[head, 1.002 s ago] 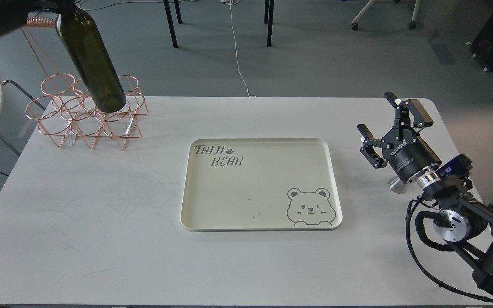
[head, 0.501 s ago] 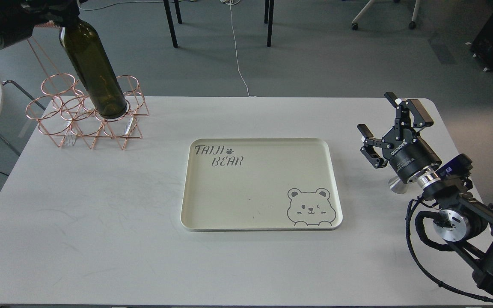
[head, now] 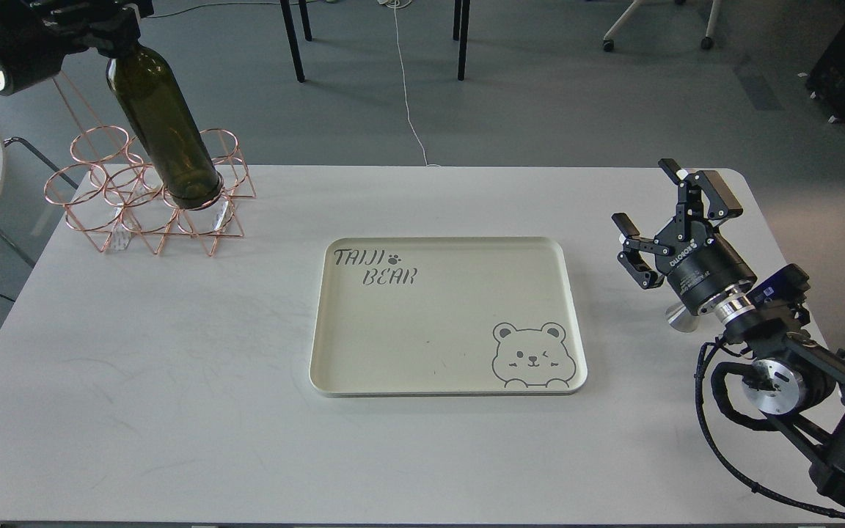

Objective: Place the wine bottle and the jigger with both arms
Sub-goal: 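Lower the bottle into a slot of the copper rack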

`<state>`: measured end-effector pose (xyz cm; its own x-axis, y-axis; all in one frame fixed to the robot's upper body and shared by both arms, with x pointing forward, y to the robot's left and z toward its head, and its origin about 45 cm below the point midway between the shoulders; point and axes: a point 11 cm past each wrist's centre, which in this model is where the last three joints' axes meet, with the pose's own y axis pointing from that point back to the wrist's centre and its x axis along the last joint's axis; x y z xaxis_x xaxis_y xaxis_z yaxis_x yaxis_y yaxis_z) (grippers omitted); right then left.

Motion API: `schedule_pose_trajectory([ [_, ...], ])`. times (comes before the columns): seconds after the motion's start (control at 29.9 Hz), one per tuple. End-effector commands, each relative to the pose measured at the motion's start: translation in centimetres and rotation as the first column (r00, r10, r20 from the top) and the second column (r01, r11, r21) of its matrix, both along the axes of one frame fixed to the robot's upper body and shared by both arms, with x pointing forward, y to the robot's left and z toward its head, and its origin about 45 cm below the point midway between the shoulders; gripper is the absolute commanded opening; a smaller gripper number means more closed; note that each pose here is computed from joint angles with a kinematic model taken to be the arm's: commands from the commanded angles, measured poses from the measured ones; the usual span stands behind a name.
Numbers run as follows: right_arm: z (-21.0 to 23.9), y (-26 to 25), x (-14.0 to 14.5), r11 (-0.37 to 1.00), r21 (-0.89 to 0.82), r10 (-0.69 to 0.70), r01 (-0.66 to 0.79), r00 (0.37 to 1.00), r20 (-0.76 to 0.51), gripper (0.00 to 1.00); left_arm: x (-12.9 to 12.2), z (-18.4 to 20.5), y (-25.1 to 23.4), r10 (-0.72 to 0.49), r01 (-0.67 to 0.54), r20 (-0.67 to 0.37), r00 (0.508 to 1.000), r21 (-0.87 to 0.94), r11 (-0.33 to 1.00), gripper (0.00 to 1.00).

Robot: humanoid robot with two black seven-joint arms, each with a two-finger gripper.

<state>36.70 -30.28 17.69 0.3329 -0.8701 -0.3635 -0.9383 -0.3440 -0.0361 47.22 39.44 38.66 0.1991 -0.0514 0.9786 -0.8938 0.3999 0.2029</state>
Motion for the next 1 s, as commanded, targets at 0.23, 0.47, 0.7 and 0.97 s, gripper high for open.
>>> schedule_pose_trajectory([
  [0.23, 0.0, 0.0, 0.0, 1.0, 0.0, 0.0, 0.0, 1.0, 0.0, 0.99, 0.1, -2.0, -0.9, -0.014, 0.014, -0.024, 1.0, -0.016, 1.0, 0.23],
  [0.47, -0.1, 0.0, -0.1, 1.0, 0.0, -0.001, 0.001, 1.0, -0.002, 0.99, 0.5, -3.2, -1.5, -0.011, 0.009, -0.043, 0.999, -0.033, 0.999, 0.26],
  [0.7, -0.1, 0.0, -0.1, 1.0, 0.0, -0.001, 0.001, 1.0, -0.003, 0.99, 0.3, -4.6, -0.9, 0.006, -0.008, -0.06, 0.998, -0.035, 0.999, 0.3],
  [0.97, -0.2, 0.0, -0.1, 1.0, -0.001, 0.0, 0.0, 1.0, -0.004, 0.99, 0.7, -5.5, -1.2, 0.014, -0.017, -0.068, 0.998, -0.049, 0.999, 0.36],
])
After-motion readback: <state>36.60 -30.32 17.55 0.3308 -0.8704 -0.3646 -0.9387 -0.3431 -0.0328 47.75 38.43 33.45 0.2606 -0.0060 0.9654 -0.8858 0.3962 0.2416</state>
